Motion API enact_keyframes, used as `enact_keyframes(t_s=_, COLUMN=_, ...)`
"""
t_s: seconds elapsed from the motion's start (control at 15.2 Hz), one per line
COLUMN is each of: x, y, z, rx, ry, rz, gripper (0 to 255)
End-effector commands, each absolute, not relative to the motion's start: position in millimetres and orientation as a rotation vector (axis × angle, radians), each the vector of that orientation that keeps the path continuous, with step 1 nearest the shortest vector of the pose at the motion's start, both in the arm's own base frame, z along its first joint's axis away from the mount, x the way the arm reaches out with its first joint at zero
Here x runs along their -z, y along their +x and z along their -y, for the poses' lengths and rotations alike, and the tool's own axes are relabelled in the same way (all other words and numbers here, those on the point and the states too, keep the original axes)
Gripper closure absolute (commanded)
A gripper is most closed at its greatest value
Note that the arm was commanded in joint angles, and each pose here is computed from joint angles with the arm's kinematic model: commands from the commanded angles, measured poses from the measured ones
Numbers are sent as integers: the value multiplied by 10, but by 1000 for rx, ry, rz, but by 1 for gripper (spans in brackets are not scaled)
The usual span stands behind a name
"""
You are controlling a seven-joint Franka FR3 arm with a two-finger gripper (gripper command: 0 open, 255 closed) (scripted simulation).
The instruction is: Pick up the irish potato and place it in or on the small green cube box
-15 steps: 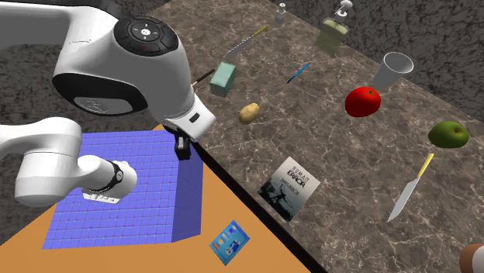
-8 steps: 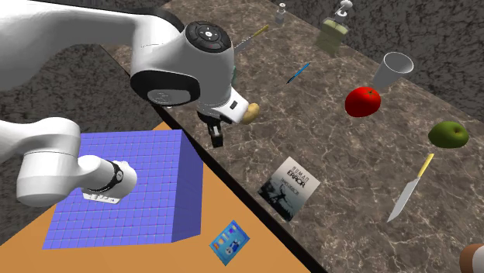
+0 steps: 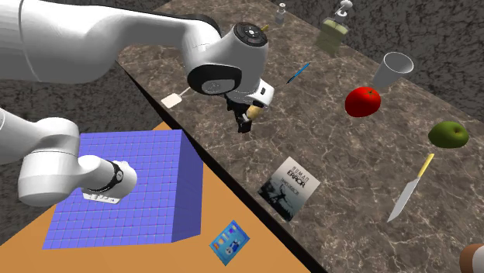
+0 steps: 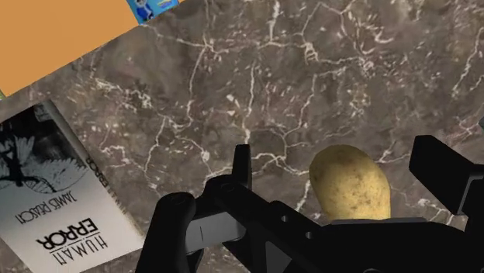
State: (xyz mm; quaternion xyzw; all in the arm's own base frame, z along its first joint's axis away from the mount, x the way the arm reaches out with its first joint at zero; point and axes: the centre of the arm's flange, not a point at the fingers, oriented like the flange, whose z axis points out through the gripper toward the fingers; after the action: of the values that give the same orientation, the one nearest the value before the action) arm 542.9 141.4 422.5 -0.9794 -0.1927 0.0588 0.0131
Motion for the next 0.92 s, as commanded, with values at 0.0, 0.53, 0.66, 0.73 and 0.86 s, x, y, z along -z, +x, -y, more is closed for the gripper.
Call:
enact_keyframes(t_s=0.0, x=-4095, y=5590, z=-1594, rx=-182, ry=-3039, rz=662, gripper=0)
enact_keyframes(t_s=0.53, x=-3637, y=6134, z=-2317, rx=-179, ry=-2986, rz=886, gripper=0)
enact_keyframes(t_s=0.66, x=-3531, y=6121, z=-2315, rx=-179, ry=-2986, rz=886, gripper=0)
enact_keyframes(t_s=0.73, x=-3479, y=6114, z=-2315, rx=-179, ry=-2986, rz=886, gripper=0)
enact_keyframes(t_s=0.86, x=-3375, y=6103, z=-2314, rx=-179, ry=-2986, rz=886, gripper=0)
